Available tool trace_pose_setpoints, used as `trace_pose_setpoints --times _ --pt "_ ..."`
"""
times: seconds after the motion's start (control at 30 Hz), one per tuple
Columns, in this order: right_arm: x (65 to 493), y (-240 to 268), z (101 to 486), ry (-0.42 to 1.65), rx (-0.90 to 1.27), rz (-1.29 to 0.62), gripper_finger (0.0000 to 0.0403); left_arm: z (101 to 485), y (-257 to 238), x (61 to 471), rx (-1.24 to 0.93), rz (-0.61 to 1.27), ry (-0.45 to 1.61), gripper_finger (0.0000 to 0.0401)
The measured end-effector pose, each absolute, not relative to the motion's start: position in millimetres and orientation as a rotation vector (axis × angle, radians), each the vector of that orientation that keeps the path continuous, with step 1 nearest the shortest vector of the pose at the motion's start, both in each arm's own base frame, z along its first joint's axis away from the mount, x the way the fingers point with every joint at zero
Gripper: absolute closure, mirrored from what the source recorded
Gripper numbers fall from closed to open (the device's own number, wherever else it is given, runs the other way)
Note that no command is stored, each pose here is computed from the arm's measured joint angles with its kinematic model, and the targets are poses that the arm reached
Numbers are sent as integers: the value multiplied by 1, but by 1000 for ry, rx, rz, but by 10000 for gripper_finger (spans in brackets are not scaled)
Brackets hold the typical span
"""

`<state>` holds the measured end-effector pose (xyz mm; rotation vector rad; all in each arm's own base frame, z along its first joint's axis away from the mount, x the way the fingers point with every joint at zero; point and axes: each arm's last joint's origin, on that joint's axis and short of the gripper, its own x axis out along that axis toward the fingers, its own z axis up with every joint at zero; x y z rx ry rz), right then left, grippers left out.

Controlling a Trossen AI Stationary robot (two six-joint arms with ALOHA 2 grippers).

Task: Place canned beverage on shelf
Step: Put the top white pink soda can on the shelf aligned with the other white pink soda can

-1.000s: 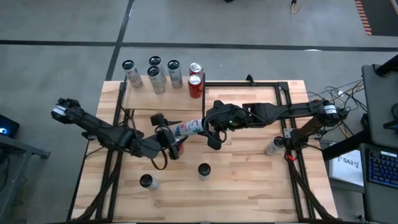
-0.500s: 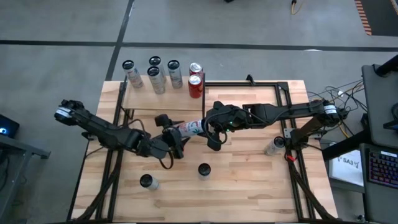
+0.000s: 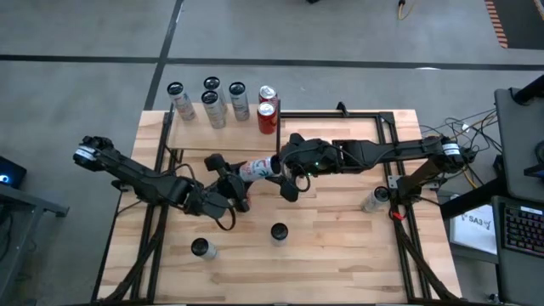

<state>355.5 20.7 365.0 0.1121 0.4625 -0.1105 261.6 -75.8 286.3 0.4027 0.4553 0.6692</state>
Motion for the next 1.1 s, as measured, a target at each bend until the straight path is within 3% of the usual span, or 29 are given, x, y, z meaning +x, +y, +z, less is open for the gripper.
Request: trace_pose_setpoints --times 0.53,0.83,1.1 --pt "356 20 405 124 -1 -113 97 306 -74 178 382 857 256 169" --pt "404 19 370 34 -4 -125 98 295 -71 168 338 908 212 169" --pt "419 14 355 19 -3 -140 99 297 -79 151 290 914 143 169"
